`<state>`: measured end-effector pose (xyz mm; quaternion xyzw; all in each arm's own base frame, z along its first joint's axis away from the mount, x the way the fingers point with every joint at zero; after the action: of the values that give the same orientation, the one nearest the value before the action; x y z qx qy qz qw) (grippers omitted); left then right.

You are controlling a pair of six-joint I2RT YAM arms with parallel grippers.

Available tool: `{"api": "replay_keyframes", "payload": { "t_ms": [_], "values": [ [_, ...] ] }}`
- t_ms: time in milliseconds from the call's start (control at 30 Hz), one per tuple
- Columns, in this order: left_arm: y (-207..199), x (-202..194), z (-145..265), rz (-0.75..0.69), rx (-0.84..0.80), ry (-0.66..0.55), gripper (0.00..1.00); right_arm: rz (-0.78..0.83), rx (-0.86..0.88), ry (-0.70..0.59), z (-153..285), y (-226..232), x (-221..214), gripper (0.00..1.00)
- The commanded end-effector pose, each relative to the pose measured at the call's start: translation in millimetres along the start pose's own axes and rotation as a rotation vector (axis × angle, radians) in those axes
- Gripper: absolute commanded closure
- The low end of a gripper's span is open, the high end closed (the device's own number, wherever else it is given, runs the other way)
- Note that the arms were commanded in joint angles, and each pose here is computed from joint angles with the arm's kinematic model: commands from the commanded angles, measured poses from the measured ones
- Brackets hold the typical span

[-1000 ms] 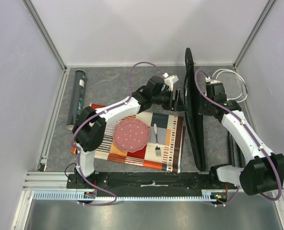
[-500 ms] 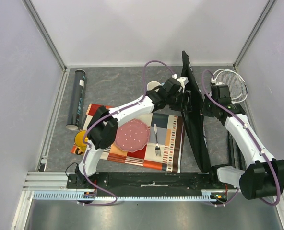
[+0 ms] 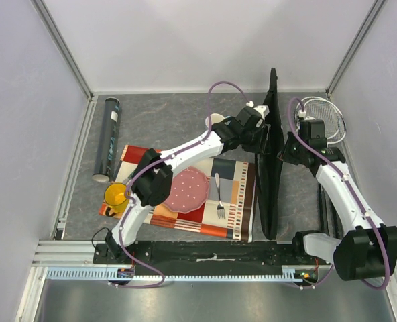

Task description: Pack up the badminton gear

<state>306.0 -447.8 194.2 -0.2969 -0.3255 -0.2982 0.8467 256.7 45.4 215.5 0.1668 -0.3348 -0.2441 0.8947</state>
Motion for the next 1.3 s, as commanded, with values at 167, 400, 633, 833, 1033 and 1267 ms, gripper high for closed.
{"api": "replay_keyframes", "payload": {
  "t_ms": [167,400,633,833,1033,1267],
  "values": [
    [15.5,9.1,-8.5,-0.125,0.073,0.004,0.41,-0.052,0.085,-0.028,5.9,-0.3,10.2,1.0],
    [15.5,18.9,-3.7,-0.202,-0.002,-0.031,0.64,-0.053,0.079,-0.027,3.9,-3.6,13.6,1.0],
    [13.1,51.7,5.9,-0.259,-0.024,-0.145,0.98,-0.064,-0.017,-0.021,-25.4,-13.0,41.3,0.7],
    [38.8,73.9,-1.5,-0.204,0.113,-0.218,0.98,-0.062,0.038,-0.185,17.4,-4.7,82.0,0.02],
    [51.5,77.2,-11.1,-0.183,0.047,-0.239,0.98,-0.17,-0.336,-0.326,27.6,-76.7,111.2,0.02],
    [48.2,77.6,-17.0,-0.197,-0.03,-0.262,0.98,-0.184,-0.565,-0.167,-22.0,-163.8,83.7,0.11]
  ]
}}
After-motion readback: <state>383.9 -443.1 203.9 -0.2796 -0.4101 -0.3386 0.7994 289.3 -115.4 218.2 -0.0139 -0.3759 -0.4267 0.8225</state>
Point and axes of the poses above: each gripper's point midway between its finger pads, its own z axis back along the fingers, its own y axis along the line the jaws close on, x = y × z, the point moved 8 cm from there along z, back along the fingers, and after that the axes turned 15 degrees about -z, right-handed, at the moved point
